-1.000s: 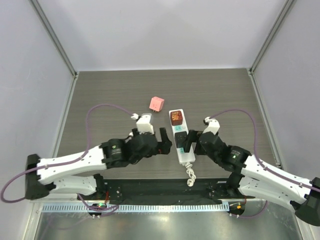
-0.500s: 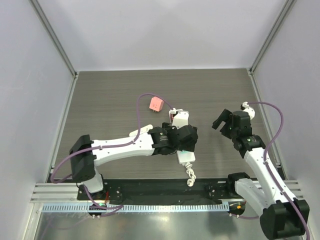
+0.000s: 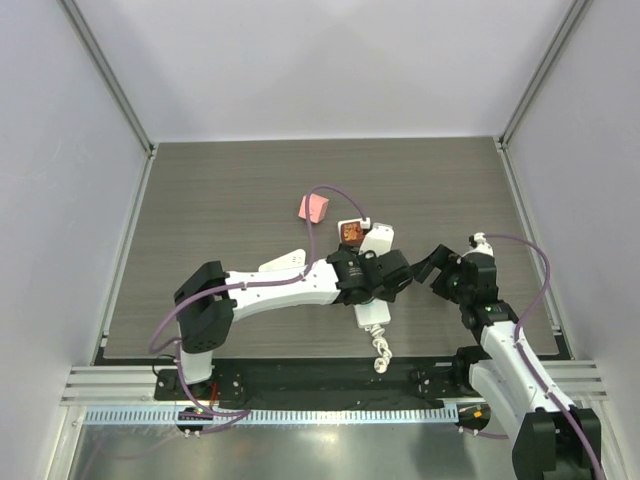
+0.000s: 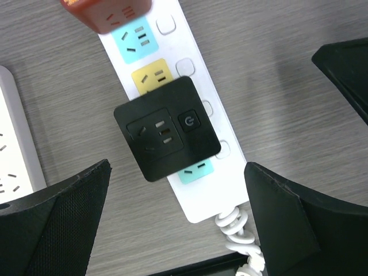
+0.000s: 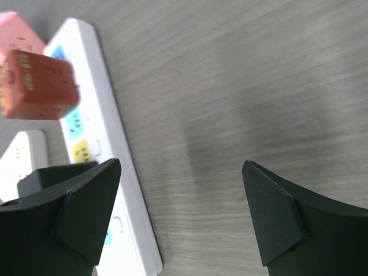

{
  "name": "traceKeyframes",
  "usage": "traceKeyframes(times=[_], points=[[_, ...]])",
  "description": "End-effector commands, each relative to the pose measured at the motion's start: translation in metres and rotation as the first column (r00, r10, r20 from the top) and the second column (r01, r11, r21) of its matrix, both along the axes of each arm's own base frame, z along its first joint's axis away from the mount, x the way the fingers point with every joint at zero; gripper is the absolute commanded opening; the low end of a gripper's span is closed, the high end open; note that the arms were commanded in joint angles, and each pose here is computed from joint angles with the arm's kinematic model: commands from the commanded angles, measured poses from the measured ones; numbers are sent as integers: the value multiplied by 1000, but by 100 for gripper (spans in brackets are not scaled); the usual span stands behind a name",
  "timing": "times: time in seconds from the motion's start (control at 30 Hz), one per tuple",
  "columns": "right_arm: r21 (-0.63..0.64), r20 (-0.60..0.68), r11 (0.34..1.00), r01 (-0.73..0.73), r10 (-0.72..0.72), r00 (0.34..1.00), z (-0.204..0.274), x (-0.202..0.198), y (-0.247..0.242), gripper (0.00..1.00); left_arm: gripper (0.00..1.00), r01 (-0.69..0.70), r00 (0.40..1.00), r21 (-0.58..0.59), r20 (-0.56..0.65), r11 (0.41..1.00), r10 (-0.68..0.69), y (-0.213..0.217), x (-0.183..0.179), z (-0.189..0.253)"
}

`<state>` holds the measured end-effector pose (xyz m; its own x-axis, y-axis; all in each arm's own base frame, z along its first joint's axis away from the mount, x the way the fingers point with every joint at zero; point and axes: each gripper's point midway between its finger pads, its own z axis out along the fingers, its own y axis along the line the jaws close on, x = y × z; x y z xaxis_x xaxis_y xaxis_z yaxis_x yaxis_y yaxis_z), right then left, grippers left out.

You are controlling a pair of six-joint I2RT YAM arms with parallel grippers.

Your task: Pull the plug off the socket

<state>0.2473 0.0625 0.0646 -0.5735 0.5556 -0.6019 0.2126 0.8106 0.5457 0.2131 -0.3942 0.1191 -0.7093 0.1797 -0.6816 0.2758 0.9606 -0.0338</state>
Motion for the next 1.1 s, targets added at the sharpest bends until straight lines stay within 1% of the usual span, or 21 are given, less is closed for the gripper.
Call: traceKeyframes(times=[0.0, 0.1, 0.13, 0.23, 0.33, 0.37, 0.43, 0.53, 0.73, 0.77, 0.83, 0.9, 1.0, 1.03, 1.07], points=[[22, 161, 999, -31, 27, 987, 25, 16, 6, 92, 98, -25, 999, -30, 38, 999, 27, -1, 16, 5], [47, 219, 996, -78, 66, 974, 30, 18, 15, 92, 97, -15, 1000, -46, 10, 999, 16, -6, 20, -4], [52, 219, 995, -89, 76, 973, 27, 17, 17, 92, 96, -10, 1000, -52, -2, 999, 10, -8, 20, -7], [59, 214, 992, -109, 94, 972, 24, 17, 20, 92, 89, -8, 999, -74, -40, 997, 5, -12, 24, -18], [65, 216, 990, -125, 108, 970, 24, 17, 23, 92, 77, -11, 998, -91, -56, 996, 6, -13, 27, -25], [66, 218, 989, -130, 113, 969, 23, 17, 24, 92, 64, -16, 998, -94, -57, 995, 11, -13, 28, -26], [72, 221, 987, -145, 126, 967, 24, 16, 26, 92, 56, -16, 999, -98, -49, 995, 11, -12, 28, -28], [83, 222, 981, -177, 155, 963, 23, 15, 31, 93, 54, -13, 999, -101, -43, 995, 9, -11, 29, -29], [131, 203, 968, -213, 184, 962, 18, 14, 41, 95, 37, 21, 998, -86, -58, 996, -26, -12, 26, -36], [135, 200, 967, -215, 186, 962, 17, 15, 41, 96, 32, 26, 998, -93, -61, 995, -32, -13, 25, -36], [138, 191, 967, -213, 185, 964, 17, 16, 41, 96, 28, 28, 998, -94, -61, 995, -34, -11, 24, -39], [139, 185, 966, -218, 191, 964, 15, 15, 43, 96, 31, 41, 997, -90, -57, 995, -47, -12, 24, -37], [132, 194, 963, -235, 208, 959, 16, 15, 44, 96, 53, 54, 997, -83, -53, 995, -59, -17, 26, -34], [128, 192, 964, -232, 206, 960, 15, 16, 43, 96, 62, 61, 996, -69, -59, 996, -65, -16, 26, -34], [128, 190, 965, -231, 204, 960, 15, 16, 43, 96, 65, 67, 996, -63, -61, 996, -71, -17, 26, -34]])
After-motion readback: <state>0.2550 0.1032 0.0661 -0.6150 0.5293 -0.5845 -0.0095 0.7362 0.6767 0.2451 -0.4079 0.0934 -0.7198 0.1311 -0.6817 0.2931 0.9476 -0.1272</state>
